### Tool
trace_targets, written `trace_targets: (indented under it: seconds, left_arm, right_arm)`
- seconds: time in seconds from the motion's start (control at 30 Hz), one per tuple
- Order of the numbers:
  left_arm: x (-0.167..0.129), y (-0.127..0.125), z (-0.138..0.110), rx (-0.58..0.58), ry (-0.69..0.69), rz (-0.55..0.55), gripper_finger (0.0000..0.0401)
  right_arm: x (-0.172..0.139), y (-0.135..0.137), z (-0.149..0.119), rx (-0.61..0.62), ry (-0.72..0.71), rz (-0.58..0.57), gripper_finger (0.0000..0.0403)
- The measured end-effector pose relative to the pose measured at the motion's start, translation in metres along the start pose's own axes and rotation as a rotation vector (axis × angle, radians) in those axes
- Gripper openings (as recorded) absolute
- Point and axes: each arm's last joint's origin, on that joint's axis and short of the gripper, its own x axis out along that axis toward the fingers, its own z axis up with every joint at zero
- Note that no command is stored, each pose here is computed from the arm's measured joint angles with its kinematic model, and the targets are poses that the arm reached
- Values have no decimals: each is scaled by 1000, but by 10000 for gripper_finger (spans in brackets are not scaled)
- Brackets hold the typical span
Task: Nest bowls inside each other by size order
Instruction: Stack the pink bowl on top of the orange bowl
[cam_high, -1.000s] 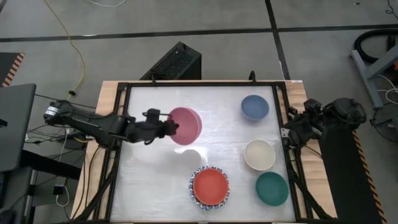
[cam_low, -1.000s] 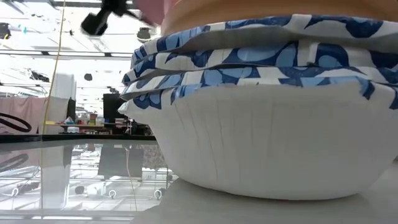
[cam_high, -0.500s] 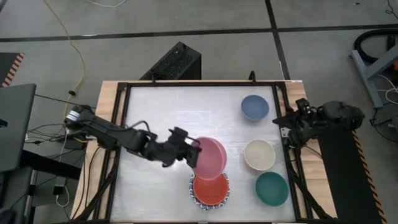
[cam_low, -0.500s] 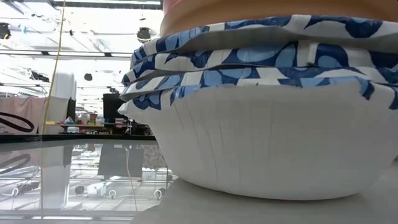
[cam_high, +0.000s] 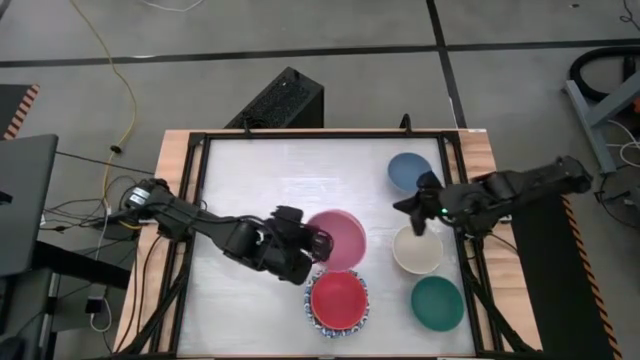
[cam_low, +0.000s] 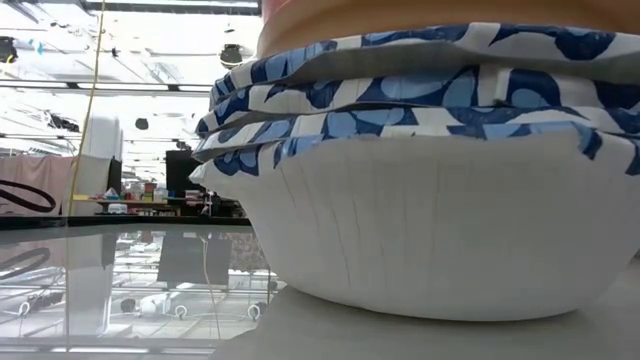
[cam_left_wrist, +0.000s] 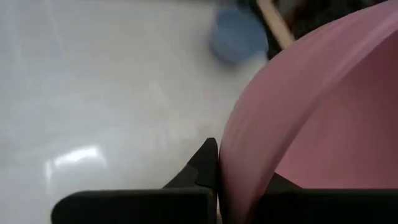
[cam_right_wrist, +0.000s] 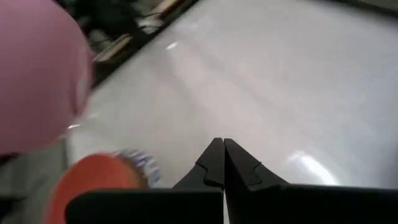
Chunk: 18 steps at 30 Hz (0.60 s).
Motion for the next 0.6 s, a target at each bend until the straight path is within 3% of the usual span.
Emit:
trace_targets:
  seconds: [0.13,0.37,0.6]
  left_arm:
    - [0,7,7,-8,-170,64,0]
    - [21,19,16,117,-220,193,0]
    - [34,29,24,199,-288,296,0]
  right_arm:
    - [15,23,15,-111,-30,-147,13]
    - [50,57,31,-255,-36,-245,16]
    - [62,64,34,-310,-104,-371,16]
